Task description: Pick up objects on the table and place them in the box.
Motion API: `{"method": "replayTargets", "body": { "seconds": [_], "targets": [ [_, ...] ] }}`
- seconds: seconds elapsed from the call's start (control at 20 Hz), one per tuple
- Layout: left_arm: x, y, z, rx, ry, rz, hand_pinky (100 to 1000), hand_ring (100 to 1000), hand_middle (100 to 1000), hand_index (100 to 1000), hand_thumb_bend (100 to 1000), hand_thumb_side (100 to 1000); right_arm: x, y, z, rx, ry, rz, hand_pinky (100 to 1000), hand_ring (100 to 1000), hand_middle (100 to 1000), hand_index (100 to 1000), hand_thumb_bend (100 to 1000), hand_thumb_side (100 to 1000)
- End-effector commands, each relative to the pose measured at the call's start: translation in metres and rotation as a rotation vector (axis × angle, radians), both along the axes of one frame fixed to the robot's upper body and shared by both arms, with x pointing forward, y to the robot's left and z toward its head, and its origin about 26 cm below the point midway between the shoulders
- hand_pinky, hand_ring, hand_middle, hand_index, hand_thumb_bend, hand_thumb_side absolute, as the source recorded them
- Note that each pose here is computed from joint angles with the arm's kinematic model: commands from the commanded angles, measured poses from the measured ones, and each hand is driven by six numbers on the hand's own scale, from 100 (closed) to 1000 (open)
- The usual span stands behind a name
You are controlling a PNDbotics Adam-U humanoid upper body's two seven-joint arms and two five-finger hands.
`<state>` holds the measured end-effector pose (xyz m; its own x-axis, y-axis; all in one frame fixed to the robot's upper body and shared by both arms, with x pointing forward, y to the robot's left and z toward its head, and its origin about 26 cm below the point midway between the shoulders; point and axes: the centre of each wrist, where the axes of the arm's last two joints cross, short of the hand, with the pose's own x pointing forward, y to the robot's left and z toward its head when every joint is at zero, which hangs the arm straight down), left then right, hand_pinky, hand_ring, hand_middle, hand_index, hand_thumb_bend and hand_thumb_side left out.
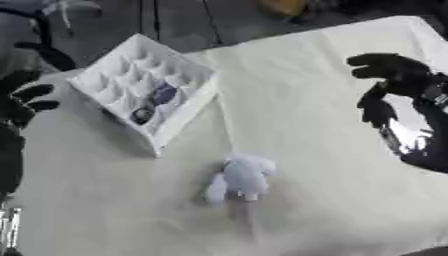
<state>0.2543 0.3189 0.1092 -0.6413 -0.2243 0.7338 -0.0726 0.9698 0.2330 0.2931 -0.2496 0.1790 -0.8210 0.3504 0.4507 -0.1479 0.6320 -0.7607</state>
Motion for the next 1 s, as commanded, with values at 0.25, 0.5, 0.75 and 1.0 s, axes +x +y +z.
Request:
{"method": "replayTargets", "body": {
  "seconds": [0.25, 0.5, 0.75, 1.0],
  "targets": [
    [-0.0002, -0.0005, 0.008, 0.014, -0.028, -0.008, 729, 798, 816, 892, 262, 982, -0.0022, 0.001, 0.0062, -0.009, -0.024, 0.002, 560, 432, 890, 880, 100, 610],
    [0.0, -0.0007, 0.0081, 0.011, -0.028, -0.008, 729, 797, 816, 892, 263, 981, -0.0022, 0.0006, 0.0065, -0.013, -0.024, 0.002, 561, 432, 890, 880, 100, 608],
    [0.0002, -0.0008, 0.0084, 0.013, -0.029, -0.011, 730, 798, 816, 892, 264, 981, -0.0022, 0.0006, 0.0066, -0.015, -0.024, 0.005, 561, 432, 891, 879, 100, 610],
    [0.0004, -0.0005, 0.009, 0.015, -0.031, -0.011, 730, 798, 816, 893, 263, 980, -0.0013, 0.0009, 0.0099, -0.034, -0.03, 0.013, 563, 431, 892, 882, 100, 610]
  ]
}}
